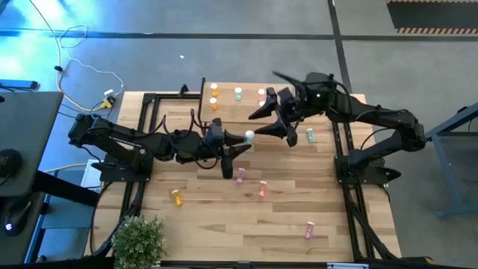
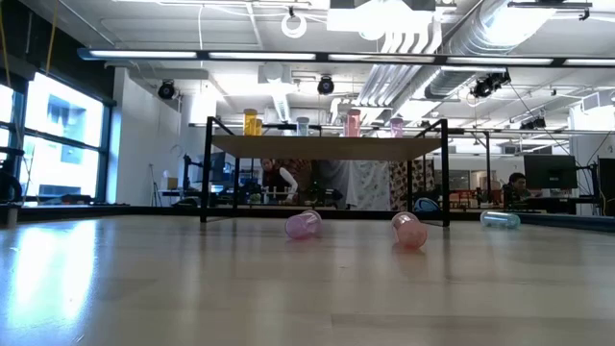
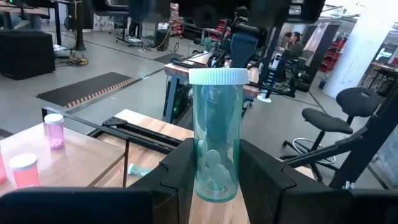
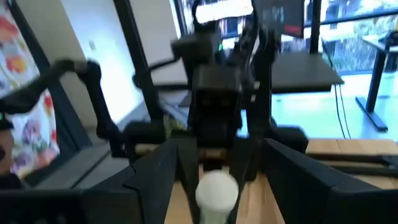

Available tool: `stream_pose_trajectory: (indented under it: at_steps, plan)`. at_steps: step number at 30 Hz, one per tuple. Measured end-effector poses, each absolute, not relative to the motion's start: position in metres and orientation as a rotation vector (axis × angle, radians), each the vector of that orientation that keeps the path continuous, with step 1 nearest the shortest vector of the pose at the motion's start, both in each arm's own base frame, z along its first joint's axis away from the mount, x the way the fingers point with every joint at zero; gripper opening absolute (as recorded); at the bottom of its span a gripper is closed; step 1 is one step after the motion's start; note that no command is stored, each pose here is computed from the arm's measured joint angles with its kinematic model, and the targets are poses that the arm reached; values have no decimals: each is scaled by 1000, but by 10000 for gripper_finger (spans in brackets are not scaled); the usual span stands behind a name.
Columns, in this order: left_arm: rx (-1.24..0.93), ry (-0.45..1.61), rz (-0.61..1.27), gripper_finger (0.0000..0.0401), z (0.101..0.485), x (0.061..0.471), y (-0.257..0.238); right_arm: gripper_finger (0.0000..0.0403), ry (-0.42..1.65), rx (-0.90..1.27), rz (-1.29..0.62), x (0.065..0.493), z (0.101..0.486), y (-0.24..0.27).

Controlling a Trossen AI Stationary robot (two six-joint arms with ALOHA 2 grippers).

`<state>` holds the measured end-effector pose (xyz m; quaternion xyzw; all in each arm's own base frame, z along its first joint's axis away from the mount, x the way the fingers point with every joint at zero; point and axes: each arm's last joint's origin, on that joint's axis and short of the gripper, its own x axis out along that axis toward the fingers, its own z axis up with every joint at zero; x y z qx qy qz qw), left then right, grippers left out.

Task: Pick and place medicine bottles onto shelf by color
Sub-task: Put the left green pill bottle on the shelf aligned with the green pill bottle

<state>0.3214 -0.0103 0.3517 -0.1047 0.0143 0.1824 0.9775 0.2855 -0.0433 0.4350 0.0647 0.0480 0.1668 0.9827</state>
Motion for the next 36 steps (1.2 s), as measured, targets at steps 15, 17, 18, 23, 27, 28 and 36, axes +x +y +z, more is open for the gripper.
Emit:
stream_pose_trajectory:
  at_steps: [15, 17, 18, 23, 27, 28, 36]
  plan:
    - [-195, 30, 392, 97, 352, 322, -2, 226, 213, 135, 275, 297, 416, -47]
    - [-195, 31, 392, 97, 351, 322, -2, 226, 215, 141, 285, 300, 415, -46]
    - [-194, 29, 392, 97, 352, 322, -2, 226, 224, 147, 287, 301, 414, -45]
    - [-194, 29, 392, 97, 352, 322, -2, 223, 247, 154, 299, 305, 409, -42]
    - [-192, 33, 392, 97, 351, 322, -2, 197, 246, 153, 307, 308, 408, -40]
    - [-192, 33, 392, 97, 351, 322, -2, 188, 246, 152, 307, 308, 408, -40]
    - [-192, 34, 392, 97, 351, 322, -2, 129, 247, 161, 308, 308, 408, -40]
